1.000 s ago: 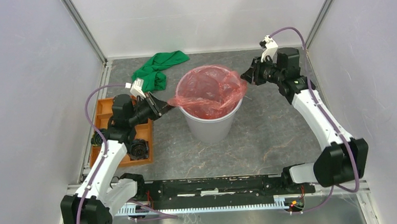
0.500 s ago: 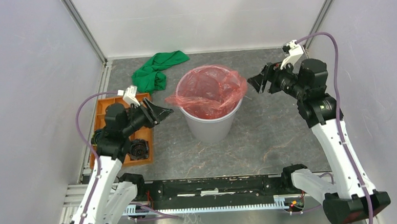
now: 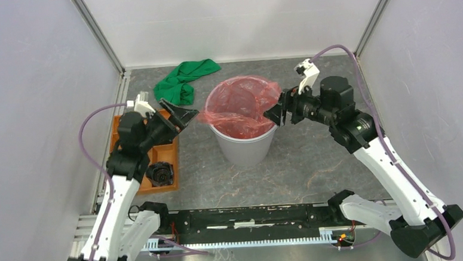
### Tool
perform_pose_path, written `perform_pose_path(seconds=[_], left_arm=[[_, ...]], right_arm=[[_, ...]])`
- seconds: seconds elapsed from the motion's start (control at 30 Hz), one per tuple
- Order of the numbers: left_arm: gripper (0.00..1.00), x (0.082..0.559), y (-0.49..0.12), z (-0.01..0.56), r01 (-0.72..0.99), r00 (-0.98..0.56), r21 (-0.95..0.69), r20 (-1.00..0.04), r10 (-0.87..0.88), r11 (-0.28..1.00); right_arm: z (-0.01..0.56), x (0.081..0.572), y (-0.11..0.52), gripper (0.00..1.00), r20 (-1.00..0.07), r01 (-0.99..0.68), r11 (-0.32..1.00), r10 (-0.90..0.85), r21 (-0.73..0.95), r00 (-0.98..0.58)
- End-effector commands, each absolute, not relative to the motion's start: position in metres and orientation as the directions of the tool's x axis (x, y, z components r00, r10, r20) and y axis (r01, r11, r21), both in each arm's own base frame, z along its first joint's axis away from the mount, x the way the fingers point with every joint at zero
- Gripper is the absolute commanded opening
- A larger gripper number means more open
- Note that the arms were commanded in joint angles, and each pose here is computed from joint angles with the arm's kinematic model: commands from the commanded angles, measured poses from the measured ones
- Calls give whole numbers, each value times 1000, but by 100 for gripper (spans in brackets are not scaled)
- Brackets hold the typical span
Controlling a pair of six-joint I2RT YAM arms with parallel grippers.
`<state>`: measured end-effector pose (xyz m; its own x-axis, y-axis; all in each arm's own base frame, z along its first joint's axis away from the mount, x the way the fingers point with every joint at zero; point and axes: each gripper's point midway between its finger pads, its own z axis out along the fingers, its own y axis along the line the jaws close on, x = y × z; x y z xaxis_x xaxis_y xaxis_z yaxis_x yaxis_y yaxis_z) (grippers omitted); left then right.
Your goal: Put the trash bags into the trash bin
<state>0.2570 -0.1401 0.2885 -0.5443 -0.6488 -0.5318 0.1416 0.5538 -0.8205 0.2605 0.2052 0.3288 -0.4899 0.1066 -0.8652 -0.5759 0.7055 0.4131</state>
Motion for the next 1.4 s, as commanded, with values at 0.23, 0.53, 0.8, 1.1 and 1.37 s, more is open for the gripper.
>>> perform_pose_path(seconds=[0.23, 0.53, 0.8, 1.1, 1.37], left_arm=[[88, 291, -144, 290, 145, -555, -791, -562, -614, 594], [64, 287, -154, 291, 222, -596, -768, -595, -540, 601], [25, 274, -168, 285, 256, -665, -810, -543, -512, 528], [2, 236, -172, 276, 289, -690, -839, -516, -507, 460], [2, 222, -170, 242, 248, -722, -839, -493, -485, 485]], right_arm=[[317, 260, 197, 58, -901, -541, 811, -42, 221, -432], [313, 231, 203, 25, -899, -622, 737, -43, 265, -435], [312, 215, 205, 0, -902, -660, 693, -33, 290, -431], [282, 198, 200, 0, -883, -677, 676, -83, 291, -462], [253, 203, 189, 0, -879, -635, 728, -95, 258, -467]])
